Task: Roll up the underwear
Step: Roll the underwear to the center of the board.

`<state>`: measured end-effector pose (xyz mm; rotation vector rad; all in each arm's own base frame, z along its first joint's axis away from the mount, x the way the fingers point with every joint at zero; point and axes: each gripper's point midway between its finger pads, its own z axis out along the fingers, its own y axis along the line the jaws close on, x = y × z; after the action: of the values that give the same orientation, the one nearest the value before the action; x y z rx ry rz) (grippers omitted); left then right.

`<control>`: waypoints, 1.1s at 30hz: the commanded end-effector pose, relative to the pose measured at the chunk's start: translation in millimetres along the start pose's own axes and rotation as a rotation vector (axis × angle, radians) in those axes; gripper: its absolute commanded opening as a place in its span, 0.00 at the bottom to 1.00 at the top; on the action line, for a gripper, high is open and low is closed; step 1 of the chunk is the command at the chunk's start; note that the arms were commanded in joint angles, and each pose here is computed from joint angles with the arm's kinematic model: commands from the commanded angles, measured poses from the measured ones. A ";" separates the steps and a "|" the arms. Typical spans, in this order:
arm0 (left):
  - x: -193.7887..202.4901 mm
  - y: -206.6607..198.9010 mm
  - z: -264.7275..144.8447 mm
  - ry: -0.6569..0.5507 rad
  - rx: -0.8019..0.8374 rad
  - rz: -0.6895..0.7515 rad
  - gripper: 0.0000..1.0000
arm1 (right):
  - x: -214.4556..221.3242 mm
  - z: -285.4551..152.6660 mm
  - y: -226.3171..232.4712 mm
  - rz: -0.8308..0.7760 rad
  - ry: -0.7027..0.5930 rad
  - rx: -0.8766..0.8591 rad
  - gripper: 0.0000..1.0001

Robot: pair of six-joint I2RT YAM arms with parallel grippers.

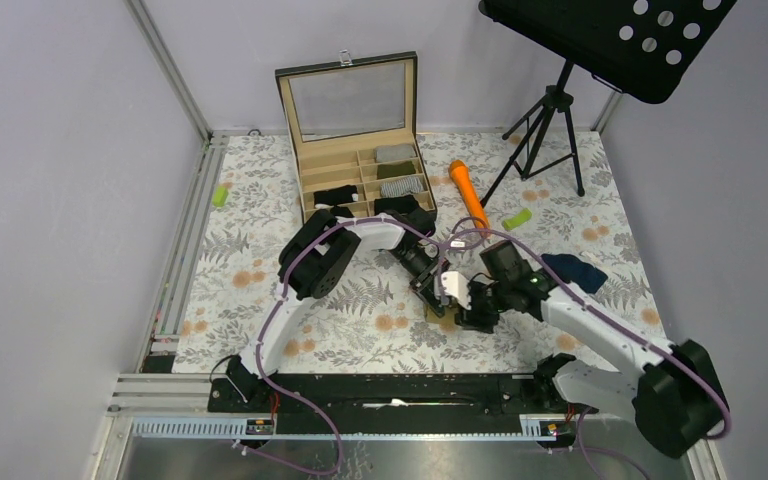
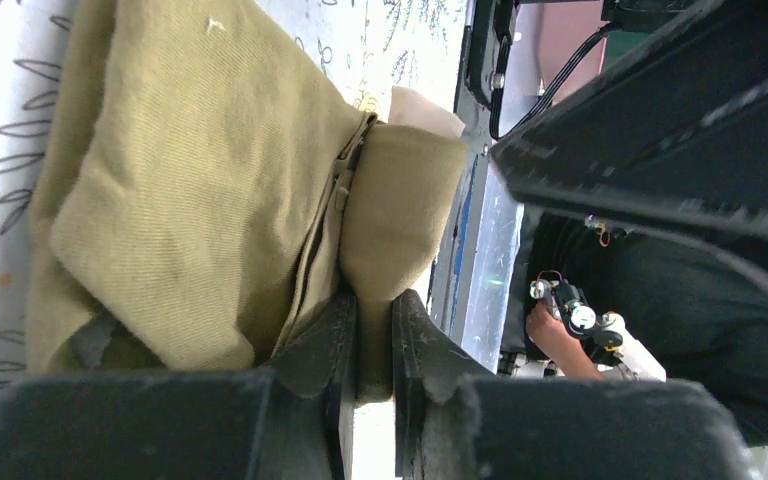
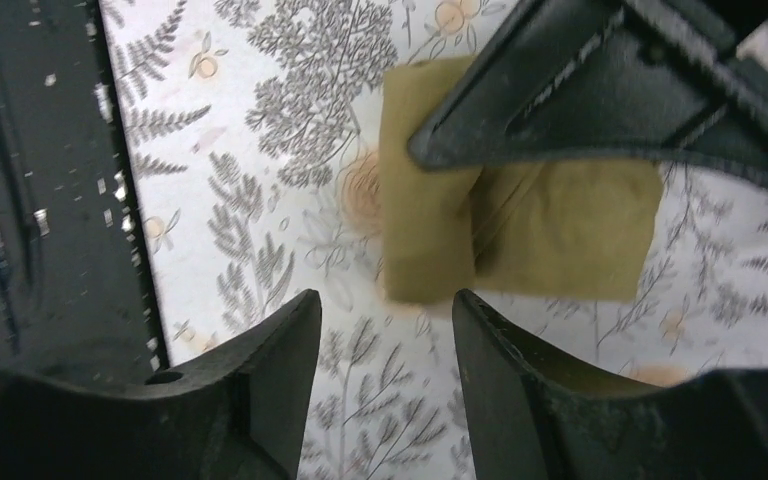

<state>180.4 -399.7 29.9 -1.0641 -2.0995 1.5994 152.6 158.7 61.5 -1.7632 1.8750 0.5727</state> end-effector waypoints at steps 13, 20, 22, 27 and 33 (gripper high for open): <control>13.7 35.3 1.1 0.033 -0.122 -0.019 0.05 | -16.4 61.0 -10.9 -0.257 0.040 0.008 0.48; 12.3 34.9 -1.9 0.027 -0.128 -0.013 0.06 | 7.6 68.4 -6.2 -0.298 0.125 0.004 0.43; 12.8 34.3 -2.5 0.027 -0.129 -0.013 0.07 | 16.2 68.9 -5.8 -0.306 0.151 0.009 0.40; 8.7 26.4 -11.1 0.011 -0.144 0.028 0.26 | 31.1 67.2 5.4 -0.305 0.194 -0.040 0.13; -10.3 -5.6 -75.4 -0.127 -0.237 0.152 0.40 | 12.8 57.8 24.7 -0.140 0.128 -0.194 0.00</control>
<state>191.1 -383.5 31.3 -1.0974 -2.1893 1.5587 175.5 205.8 21.7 -2.0276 1.5916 0.3570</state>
